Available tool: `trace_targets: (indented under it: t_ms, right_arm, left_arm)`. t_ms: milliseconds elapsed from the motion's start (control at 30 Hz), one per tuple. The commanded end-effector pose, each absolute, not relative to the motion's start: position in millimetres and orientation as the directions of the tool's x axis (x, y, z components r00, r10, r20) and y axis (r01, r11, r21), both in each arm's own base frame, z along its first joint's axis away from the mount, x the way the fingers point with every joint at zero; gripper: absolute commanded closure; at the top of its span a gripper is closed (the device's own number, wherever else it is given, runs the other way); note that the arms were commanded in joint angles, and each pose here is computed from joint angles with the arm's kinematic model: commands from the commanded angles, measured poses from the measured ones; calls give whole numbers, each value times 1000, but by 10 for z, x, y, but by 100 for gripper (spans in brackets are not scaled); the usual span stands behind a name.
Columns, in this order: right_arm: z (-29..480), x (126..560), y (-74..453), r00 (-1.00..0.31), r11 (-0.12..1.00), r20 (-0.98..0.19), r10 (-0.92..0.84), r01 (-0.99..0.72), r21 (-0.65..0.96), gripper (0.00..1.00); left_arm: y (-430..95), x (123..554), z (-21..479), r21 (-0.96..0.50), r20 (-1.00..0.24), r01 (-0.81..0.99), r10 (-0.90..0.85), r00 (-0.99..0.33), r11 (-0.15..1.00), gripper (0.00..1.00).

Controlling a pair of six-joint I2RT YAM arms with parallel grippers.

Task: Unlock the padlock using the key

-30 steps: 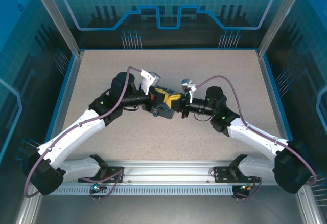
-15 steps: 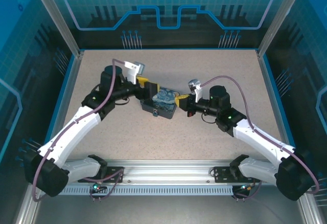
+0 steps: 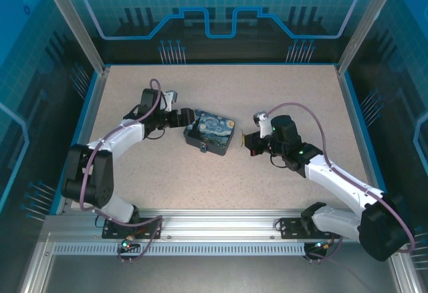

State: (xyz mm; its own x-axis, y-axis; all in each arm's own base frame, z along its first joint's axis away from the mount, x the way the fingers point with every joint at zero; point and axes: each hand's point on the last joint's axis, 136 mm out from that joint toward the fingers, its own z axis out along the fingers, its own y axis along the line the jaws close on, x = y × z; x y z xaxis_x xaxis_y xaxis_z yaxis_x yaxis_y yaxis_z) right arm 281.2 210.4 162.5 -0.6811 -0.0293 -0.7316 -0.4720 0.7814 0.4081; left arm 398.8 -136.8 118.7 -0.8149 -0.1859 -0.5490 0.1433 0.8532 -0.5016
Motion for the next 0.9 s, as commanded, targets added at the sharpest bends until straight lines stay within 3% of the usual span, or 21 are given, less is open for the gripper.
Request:
trace_targets:
  t_ms: [0, 267, 600, 867]
  right_arm:
    - [1467, 2808, 1988, -714, 816, -700, -28, -421, 396, 100]
    - [1427, 2805, 2009, -724, 812, -689, -33, -421, 404, 100]
    - [1430, 2809, 2040, -729, 804, -684, -35, -428, 414, 100]
    - [1433, 2885, 2279, -740, 763, -672, -40, -457, 458, 100]
  left_arm:
    - [-1399, 4119, 1183, -514, -567, 155, -198, -799, 844, 9]
    - [-1699, 4218, 1034, -577, -522, 218, -150, -840, 787, 12]
    - [-2080, 4329, 982, -603, -501, 292, -68, -863, 742, 25]
    - [-2235, 4443, 1114, -583, -548, 348, -40, -836, 734, 18]
